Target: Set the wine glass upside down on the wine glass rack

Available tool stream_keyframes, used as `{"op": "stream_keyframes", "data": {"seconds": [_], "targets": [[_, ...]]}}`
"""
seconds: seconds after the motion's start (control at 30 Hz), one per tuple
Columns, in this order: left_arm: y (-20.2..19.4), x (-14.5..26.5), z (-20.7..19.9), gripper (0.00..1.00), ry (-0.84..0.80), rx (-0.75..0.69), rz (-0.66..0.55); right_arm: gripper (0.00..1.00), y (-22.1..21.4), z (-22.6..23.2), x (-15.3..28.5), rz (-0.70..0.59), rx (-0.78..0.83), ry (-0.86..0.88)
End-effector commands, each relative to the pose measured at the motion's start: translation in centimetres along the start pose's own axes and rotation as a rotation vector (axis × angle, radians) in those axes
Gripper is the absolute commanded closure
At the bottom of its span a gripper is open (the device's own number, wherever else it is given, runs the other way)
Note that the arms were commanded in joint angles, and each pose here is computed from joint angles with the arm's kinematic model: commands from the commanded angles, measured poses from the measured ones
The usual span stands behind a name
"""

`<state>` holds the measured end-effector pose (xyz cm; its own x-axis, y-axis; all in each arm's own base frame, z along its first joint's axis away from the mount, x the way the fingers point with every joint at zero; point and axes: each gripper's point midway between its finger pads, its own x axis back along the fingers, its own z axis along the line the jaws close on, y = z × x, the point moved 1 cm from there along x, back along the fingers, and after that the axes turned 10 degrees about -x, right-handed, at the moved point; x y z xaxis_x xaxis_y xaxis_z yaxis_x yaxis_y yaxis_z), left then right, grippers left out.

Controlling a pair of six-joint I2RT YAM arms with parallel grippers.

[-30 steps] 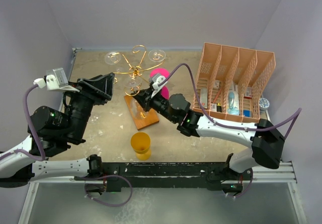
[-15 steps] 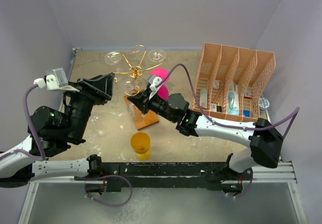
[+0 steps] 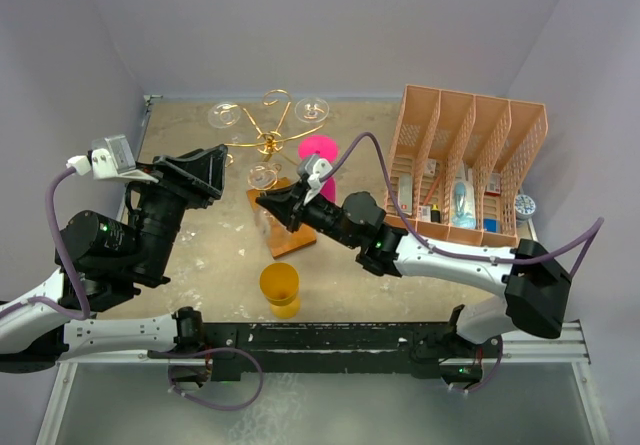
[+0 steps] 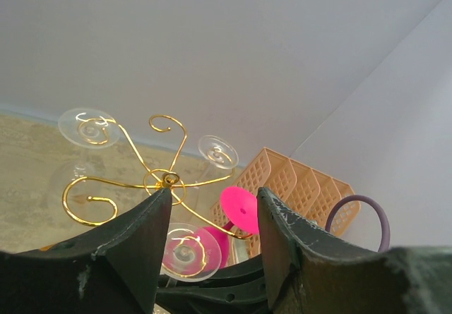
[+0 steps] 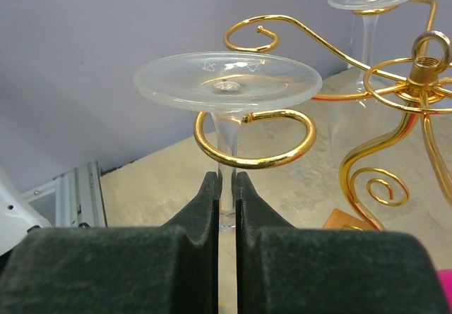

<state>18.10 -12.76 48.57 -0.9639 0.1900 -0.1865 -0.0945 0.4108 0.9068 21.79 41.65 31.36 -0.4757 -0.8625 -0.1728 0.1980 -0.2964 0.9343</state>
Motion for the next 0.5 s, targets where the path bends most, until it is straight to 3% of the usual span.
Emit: {"op": "stream_keyframes", "data": {"seconds": [0.0,0.47], "targets": [[0.3,0.1,0.2,0.51,0.004,0.003,-0.005,1.0,5.1,1.2,0.6,-0.169,-0.011,0.027],[0.0,0.1,0.5,0.51,0.013,-0.003,0.0,1.0,4.0,-1.3,0.7,-0.159,-0.025,-0.11]]}}
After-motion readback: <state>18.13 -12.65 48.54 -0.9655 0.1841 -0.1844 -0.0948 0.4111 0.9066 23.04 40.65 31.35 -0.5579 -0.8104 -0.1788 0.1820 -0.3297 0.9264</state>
